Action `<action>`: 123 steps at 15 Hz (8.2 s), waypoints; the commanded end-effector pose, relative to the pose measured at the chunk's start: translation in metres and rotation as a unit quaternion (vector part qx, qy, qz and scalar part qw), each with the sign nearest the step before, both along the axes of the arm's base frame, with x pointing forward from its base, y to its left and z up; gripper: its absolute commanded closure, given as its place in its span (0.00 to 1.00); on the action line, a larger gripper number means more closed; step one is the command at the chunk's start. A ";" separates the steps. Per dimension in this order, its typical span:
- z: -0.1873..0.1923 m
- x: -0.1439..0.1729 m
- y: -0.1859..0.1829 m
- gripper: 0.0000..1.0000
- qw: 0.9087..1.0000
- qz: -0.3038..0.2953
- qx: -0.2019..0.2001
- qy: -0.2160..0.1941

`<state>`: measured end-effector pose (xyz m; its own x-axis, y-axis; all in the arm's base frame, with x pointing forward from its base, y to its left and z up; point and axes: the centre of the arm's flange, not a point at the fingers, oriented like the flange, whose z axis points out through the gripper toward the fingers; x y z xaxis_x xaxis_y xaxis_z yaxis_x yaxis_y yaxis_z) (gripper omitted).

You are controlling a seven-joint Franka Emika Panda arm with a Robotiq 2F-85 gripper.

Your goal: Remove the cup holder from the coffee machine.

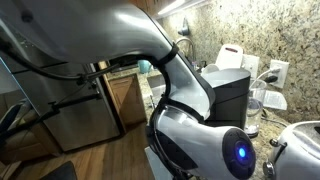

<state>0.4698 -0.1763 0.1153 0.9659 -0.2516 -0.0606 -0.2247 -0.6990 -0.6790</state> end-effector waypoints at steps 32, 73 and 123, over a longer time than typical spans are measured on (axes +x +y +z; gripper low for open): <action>-0.012 0.019 -0.002 0.00 0.999 -0.046 -0.017 -0.006; -0.023 0.030 -0.011 0.00 0.999 -0.016 -0.004 0.029; -0.035 0.018 -0.012 0.00 0.988 -0.093 0.116 0.050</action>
